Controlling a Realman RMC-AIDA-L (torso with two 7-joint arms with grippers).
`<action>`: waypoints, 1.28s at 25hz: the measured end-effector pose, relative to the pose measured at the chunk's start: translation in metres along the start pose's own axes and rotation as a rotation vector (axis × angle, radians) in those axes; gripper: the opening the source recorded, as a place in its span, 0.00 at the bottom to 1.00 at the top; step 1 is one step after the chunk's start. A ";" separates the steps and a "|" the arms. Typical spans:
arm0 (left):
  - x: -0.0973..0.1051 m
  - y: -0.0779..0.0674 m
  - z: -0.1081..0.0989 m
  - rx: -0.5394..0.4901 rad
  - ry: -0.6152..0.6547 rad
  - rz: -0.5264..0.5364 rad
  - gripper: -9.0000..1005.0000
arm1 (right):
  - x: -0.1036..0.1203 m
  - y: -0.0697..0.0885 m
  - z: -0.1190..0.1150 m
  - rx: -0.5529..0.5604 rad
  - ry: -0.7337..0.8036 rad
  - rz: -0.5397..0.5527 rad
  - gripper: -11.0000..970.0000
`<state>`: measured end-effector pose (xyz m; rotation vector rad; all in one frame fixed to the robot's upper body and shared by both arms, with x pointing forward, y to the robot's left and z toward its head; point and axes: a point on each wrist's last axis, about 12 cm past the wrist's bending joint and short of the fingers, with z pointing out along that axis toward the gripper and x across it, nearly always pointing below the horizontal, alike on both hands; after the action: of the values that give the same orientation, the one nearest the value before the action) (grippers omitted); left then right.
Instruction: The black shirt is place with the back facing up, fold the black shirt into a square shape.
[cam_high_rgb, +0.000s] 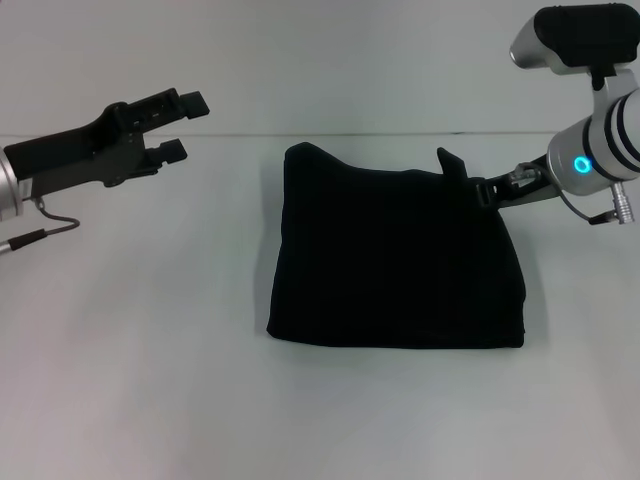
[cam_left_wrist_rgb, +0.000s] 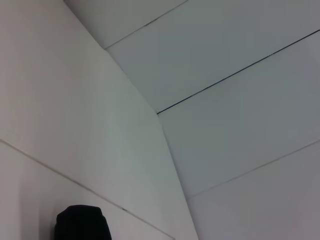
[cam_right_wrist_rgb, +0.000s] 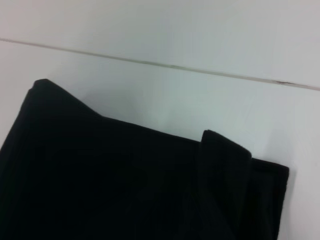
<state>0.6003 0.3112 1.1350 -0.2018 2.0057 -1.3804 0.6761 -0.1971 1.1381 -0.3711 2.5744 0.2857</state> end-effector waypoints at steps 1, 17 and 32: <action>0.000 0.000 0.000 0.001 0.001 0.000 0.93 | 0.001 -0.002 0.000 0.004 -0.005 0.003 0.03; 0.005 0.002 -0.001 0.003 0.004 -0.012 0.93 | 0.008 -0.010 0.009 0.036 -0.044 0.022 0.04; 0.005 0.003 -0.003 0.008 -0.006 -0.018 0.93 | -0.002 -0.039 -0.025 0.008 -0.043 0.121 0.35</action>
<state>0.5954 0.3121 1.1311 -0.2203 1.9979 -1.3976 0.6786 -0.2396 1.1550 -0.2044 2.5586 0.3230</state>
